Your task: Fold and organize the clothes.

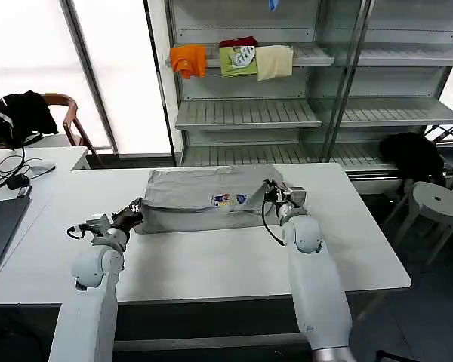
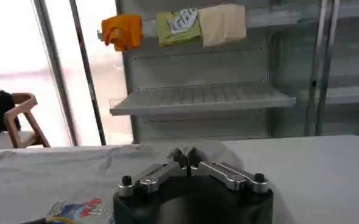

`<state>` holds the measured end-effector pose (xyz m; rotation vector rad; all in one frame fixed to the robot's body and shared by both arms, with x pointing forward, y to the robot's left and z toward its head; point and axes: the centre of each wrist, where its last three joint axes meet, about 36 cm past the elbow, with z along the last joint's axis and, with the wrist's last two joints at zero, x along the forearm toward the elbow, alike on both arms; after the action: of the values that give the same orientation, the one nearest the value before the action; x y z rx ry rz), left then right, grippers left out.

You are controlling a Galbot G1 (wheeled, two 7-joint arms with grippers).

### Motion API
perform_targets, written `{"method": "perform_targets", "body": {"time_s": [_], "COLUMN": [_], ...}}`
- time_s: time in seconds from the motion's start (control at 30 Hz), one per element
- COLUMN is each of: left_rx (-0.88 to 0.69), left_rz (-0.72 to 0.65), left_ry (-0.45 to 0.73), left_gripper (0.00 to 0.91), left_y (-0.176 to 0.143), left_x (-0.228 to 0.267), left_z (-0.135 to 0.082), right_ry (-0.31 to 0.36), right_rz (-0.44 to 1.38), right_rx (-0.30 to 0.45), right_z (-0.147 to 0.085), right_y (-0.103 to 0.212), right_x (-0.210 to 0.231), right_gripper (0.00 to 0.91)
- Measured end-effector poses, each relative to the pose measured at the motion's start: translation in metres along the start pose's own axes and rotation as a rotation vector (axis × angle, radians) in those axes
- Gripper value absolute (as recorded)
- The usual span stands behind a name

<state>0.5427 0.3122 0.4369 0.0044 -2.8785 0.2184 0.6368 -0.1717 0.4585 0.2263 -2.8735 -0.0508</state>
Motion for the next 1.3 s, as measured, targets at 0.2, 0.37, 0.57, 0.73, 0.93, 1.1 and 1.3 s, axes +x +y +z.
{"method": "perform_targets", "body": {"time_s": [0.2, 0.37, 0.57, 0.73, 0.93, 1.1, 1.3], "left_rx": [-0.027, -0.050, -0.081, -0.115, -0.174, -0.213, -0.238], "left_rz": [-0.021, -0.041, -0.058, -0.068, -0.062, -0.049, -0.048], "left_ry": [0.016, 0.016, 0.015, 0.023, 0.053, 0.076, 0.091], "left_gripper": [0.907, 0.907, 0.907, 0.907, 0.907, 0.907, 0.907], "left_y": [0.003, 0.007, 0.012, 0.015, 0.010, 0.003, 0.000], "left_x": [-0.008, -0.009, -0.004, 0.005, 0.020, 0.030, 0.037], "left_z": [0.007, 0.007, 0.006, 0.008, 0.015, 0.025, 0.032], "right_ry": [0.007, -0.002, -0.005, 0.016, 0.044, 0.065, 0.097], "right_rz": [0.020, 0.041, 0.037, 0.019, 0.061, 0.099, 0.114], "right_rx": [0.018, 0.022, 0.024, 0.015, 0.050, 0.074, 0.093], "right_z": [0.006, 0.007, 0.007, 0.016, 0.030, 0.043, 0.060], "right_y": [-0.004, -0.009, -0.011, -0.010, -0.035, -0.056, -0.067], "right_x": [-0.012, -0.014, -0.006, 0.014, 0.051, 0.077, 0.096], "right_gripper": [0.907, 0.907, 0.907, 0.907, 0.907, 0.907, 0.846]}}
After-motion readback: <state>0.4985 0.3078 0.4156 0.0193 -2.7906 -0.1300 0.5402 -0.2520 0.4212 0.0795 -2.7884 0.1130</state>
